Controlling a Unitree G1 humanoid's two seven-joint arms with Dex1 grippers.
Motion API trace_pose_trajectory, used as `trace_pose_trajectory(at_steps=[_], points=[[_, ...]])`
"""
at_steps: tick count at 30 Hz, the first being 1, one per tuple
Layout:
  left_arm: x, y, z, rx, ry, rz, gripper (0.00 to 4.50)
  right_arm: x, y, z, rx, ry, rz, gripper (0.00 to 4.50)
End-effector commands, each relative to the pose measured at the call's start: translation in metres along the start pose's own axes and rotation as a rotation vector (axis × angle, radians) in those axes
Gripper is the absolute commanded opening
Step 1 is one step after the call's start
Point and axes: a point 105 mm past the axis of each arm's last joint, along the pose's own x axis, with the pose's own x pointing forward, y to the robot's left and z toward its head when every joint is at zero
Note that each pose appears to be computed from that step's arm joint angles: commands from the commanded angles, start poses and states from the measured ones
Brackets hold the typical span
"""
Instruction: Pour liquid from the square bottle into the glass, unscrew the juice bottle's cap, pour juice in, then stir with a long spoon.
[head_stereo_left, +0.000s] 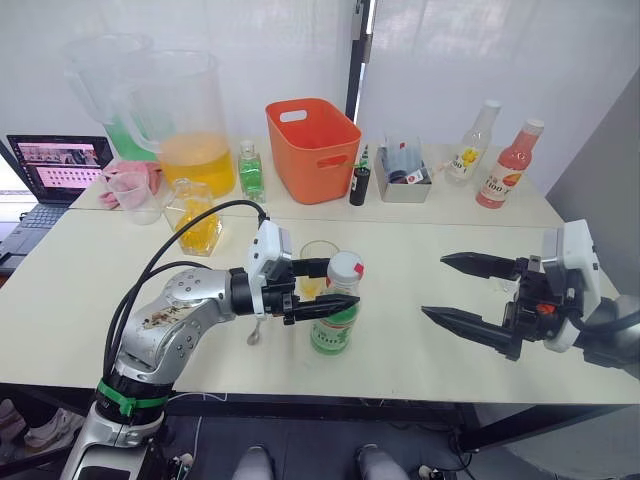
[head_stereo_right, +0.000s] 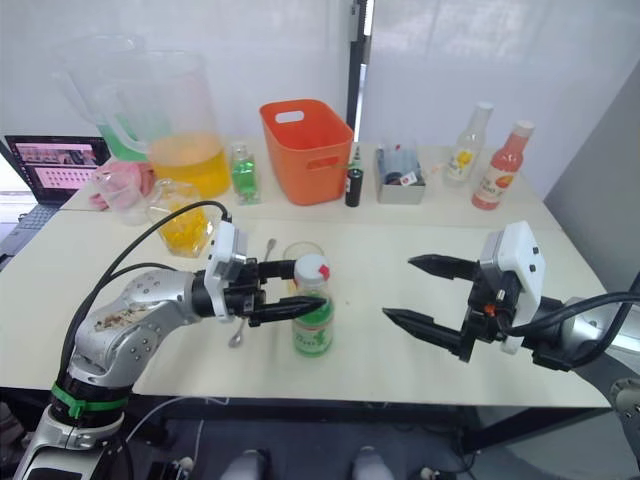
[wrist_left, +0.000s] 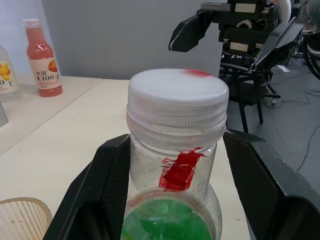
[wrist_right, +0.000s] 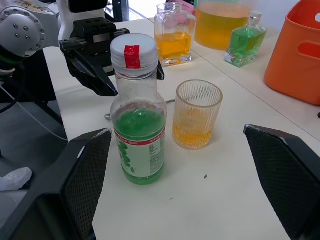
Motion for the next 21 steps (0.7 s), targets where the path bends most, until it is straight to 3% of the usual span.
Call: trace_pose_trajectory(at_steps=[1, 18, 21], points=[[0.0016, -0.0018, 0.0075, 0.045, 0.001, -0.029, 3.01, -0.0038, 0.0024, 0.012, -0.052, -0.045, -0.014, 4.5], [0.0012, 0.0003, 0.0084, 0.041, 0.034, -0.047, 3.01, -0.0029, 0.0019, 0.0107, -0.054, -0.055, -0.035, 4.5], [0.0009, 0.003, 0.0083, 0.041, 0.033, -0.028, 2.23, -0.0022, 0.0023, 0.0111, -0.054, -0.057, -0.031, 4.5]])
